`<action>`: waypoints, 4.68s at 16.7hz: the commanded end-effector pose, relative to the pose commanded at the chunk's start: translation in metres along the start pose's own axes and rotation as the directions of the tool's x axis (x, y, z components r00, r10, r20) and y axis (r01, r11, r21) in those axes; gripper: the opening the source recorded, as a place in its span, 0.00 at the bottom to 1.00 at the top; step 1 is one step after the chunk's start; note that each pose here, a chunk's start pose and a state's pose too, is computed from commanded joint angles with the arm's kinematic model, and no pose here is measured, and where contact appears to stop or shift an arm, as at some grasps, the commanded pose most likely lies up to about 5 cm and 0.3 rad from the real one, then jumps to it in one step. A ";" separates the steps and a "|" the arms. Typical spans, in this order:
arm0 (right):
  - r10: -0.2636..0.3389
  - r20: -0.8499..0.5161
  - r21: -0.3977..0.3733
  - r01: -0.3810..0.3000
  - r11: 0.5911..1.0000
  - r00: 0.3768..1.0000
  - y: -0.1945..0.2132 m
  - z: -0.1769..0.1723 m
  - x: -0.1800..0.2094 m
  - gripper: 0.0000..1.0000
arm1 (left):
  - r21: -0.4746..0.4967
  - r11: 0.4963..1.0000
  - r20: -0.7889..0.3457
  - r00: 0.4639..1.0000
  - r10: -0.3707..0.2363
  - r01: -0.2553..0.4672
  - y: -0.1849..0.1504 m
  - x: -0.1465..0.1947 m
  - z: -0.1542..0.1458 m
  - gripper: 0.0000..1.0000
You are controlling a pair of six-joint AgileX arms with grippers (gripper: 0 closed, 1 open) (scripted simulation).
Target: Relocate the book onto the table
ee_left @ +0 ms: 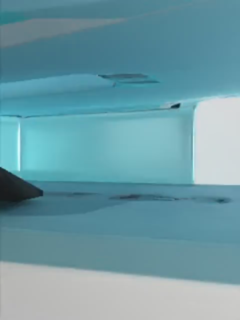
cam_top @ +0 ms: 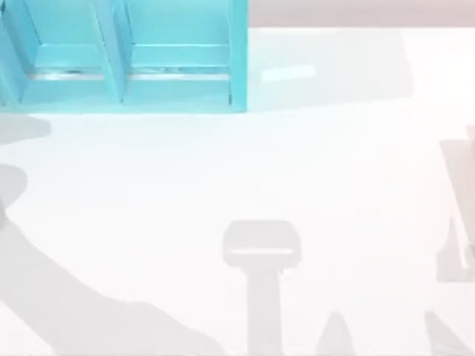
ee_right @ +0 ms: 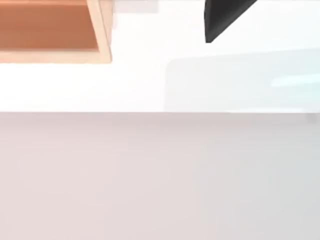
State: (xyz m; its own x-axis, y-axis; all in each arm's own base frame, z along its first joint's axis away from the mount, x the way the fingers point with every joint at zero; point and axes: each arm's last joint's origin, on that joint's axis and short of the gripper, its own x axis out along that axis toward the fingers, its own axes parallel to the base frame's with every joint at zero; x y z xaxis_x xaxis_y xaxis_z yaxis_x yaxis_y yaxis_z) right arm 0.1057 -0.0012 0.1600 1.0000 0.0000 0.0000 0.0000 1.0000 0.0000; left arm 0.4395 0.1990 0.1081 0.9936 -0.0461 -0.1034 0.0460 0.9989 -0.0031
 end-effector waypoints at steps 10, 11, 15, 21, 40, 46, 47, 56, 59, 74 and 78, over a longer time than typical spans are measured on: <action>0.000 0.000 0.000 0.000 1.000 1.000 0.000 0.000 0.000 1.00 | 0.012 1.000 0.019 1.000 -0.003 0.003 -0.004 -0.158 0.139 0.00; 0.000 0.000 0.000 0.000 1.000 1.000 0.000 0.000 0.000 1.00 | 0.013 1.000 0.018 1.000 -0.002 0.002 -0.007 -0.171 0.144 0.00; 0.000 0.000 0.000 0.000 1.000 1.000 0.000 0.000 0.000 1.00 | 0.010 1.000 0.008 1.000 0.000 -0.001 -0.015 -0.199 0.150 0.00; 0.000 0.000 0.000 0.000 1.000 1.000 0.000 0.000 0.000 1.00 | -0.001 1.000 0.002 1.000 0.000 0.000 -0.016 -0.197 0.148 0.00; 0.000 0.000 0.000 0.000 1.000 1.000 0.000 0.000 0.000 1.00 | -0.687 0.361 -0.628 0.765 0.143 -0.631 -0.284 -0.127 0.053 0.00; 0.000 0.000 0.000 0.000 1.000 1.000 0.000 0.000 0.000 1.00 | -0.764 0.181 -0.565 0.778 0.276 -0.619 -0.419 -0.177 0.024 0.00; 0.000 0.000 0.000 0.000 1.000 1.000 0.000 0.000 0.000 1.00 | -0.793 0.162 -0.532 0.797 0.286 -0.587 -0.438 -0.190 0.020 0.00; 0.000 0.000 0.000 0.000 1.000 1.000 0.000 0.000 0.000 1.00 | -0.979 0.014 -0.197 0.963 0.185 -0.203 -0.542 -0.307 -0.007 0.00; 0.000 0.000 0.000 0.000 1.000 1.000 0.000 0.000 0.000 1.00 | -0.987 -0.009 -0.157 0.975 0.160 -0.157 -0.550 -0.321 -0.010 0.00; 0.000 0.000 0.000 0.000 1.000 1.000 0.000 0.000 0.000 1.00 | -0.987 -0.006 -0.160 0.973 0.164 -0.162 -0.549 -0.324 -0.011 0.00; 0.000 0.000 0.000 0.000 1.000 1.000 0.000 0.000 0.000 1.00 | -0.987 -0.016 -0.160 0.974 0.161 -0.160 -0.550 -0.323 -0.029 0.00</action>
State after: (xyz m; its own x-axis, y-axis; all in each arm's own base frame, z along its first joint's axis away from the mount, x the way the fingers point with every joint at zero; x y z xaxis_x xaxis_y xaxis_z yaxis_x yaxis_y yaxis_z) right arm 0.1057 -0.0012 0.1600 1.0000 0.0000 0.0000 0.0000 1.0000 0.0000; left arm 0.0906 -0.3354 0.1141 0.9584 0.1165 -0.2607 -0.2617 -0.0071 -0.9651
